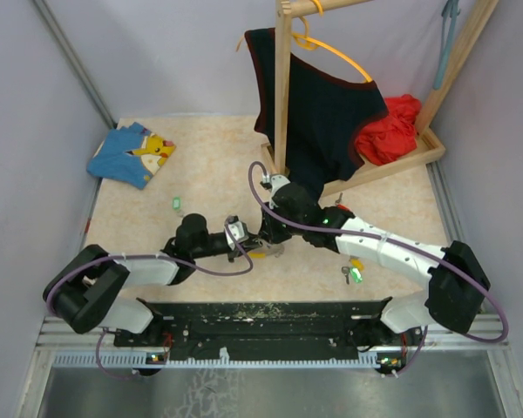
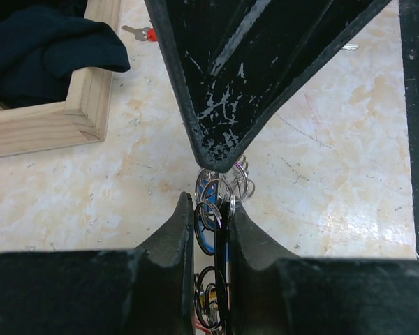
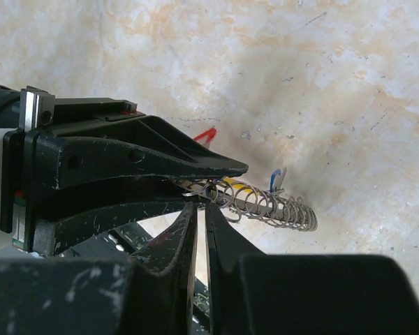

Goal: Put the keys on the keyring

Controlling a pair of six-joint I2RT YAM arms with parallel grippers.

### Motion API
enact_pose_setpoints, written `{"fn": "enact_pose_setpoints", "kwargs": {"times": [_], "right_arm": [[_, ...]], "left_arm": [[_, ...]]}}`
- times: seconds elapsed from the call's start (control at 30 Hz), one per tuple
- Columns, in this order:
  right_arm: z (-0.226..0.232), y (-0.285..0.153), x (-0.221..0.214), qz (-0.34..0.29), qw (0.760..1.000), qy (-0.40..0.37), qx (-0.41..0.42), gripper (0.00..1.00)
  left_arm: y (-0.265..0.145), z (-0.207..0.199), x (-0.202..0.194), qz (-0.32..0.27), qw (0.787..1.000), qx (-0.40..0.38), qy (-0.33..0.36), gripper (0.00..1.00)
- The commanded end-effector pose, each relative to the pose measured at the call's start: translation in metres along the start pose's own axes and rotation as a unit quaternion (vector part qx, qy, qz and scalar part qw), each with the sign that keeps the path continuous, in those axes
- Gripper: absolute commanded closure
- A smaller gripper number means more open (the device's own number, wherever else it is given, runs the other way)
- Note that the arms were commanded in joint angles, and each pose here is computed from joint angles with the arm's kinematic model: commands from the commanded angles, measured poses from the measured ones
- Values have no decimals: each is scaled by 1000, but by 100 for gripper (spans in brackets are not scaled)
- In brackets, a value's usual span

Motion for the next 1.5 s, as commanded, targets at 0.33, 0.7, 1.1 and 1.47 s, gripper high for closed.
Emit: {"fn": "enact_pose_setpoints", "kwargs": {"times": [0.33, 0.7, 1.1, 1.47], "right_arm": [[-7, -14, -3, -25, 999, 23, 11, 79], [-24, -7, -10, -38, 989, 94, 105, 77], [-29, -19, -11, -76, 969, 182, 149, 67], [-30, -3, -18, -63, 955, 231, 173, 71]], "left_arm": [[-6, 3, 12, -34, 999, 28, 26, 100], [-8, 3, 15, -41, 998, 34, 26, 100], [-9, 3, 15, -42, 998, 39, 25, 100], [-9, 3, 16, -45, 998, 42, 24, 100]]}}
Point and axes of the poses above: each gripper's point midway between its finger pads, its own y axis out along the fingers, its own z axis along the line the jaws close on, x = y × z, the point moved 10 cm from there along -y, back along the fingers, and after that the axes turned 11 degrees about y, right-handed, at the moved point
